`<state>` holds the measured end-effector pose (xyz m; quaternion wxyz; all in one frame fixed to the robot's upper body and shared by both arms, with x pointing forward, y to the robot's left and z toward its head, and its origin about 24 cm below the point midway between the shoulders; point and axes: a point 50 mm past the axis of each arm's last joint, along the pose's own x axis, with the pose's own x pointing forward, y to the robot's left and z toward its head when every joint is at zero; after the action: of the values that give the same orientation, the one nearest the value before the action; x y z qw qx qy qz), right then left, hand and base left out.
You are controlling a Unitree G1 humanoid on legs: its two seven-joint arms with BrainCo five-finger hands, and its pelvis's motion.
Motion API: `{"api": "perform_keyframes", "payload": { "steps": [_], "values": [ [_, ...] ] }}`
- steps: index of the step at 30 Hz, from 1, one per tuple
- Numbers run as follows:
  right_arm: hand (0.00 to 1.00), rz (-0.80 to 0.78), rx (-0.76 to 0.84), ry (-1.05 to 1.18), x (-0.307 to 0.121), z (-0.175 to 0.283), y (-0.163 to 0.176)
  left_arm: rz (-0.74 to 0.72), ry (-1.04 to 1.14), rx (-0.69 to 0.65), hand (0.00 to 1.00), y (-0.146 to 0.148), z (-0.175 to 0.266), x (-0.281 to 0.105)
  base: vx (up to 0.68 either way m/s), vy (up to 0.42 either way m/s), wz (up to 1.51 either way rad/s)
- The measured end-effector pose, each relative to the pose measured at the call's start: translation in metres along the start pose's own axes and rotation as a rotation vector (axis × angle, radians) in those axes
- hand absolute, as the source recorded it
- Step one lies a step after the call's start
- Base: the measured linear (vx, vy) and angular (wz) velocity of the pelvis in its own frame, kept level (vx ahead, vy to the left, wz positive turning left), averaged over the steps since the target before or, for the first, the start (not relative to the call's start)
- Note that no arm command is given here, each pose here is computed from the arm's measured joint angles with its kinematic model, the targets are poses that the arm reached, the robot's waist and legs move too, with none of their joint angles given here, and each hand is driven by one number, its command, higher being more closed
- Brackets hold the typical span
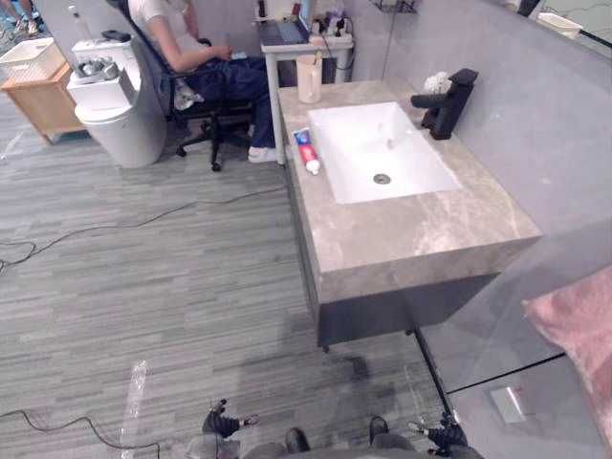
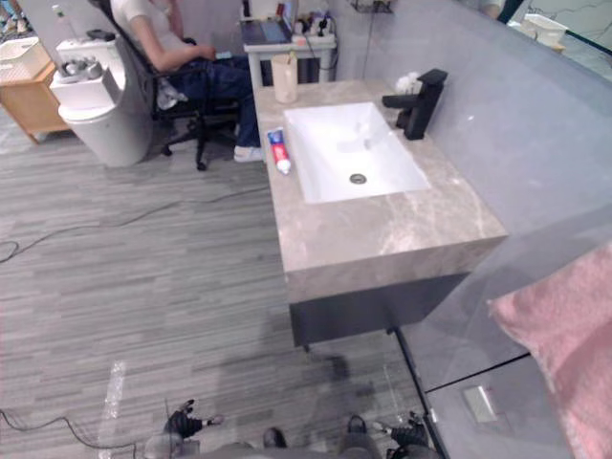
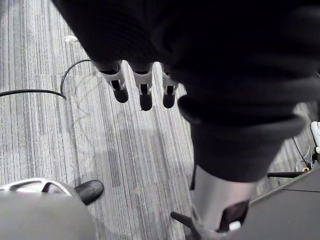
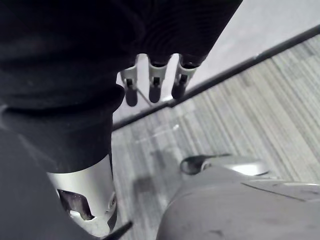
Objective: Organize washtable
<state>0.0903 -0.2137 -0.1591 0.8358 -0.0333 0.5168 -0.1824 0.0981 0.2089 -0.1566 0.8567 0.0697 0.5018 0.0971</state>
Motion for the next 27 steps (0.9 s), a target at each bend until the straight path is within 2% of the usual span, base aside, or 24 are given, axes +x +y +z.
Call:
{"api": "perform_keyframes", "payload": {
  "steps": [16, 20, 25, 27],
  "values": [
    [0.00, -0.007, -0.011, 0.009, 0.000, -0.003, -0.003, -0.034, 0.015, 0.038, 0.00, -0.010, -0.001, 0.000, 0.13, -0.062, 0.07],
    [0.00, -0.005, -0.025, -0.020, 0.003, 0.009, -0.002, -0.062, -0.040, 0.094, 0.00, -0.016, 0.017, 0.004, -0.06, -0.066, 0.69],
    [0.00, -0.011, -0.022, -0.105, 0.009, 0.041, -0.003, -0.080, -0.147, 0.087, 0.00, -0.026, 0.044, 0.004, -0.18, -0.076, 0.88],
    [0.00, 0.003, -0.011, -0.118, 0.007, 0.042, 0.004, -0.053, -0.152, 0.097, 0.00, -0.016, 0.047, 0.007, -0.14, -0.121, 1.02]
  ]
}}
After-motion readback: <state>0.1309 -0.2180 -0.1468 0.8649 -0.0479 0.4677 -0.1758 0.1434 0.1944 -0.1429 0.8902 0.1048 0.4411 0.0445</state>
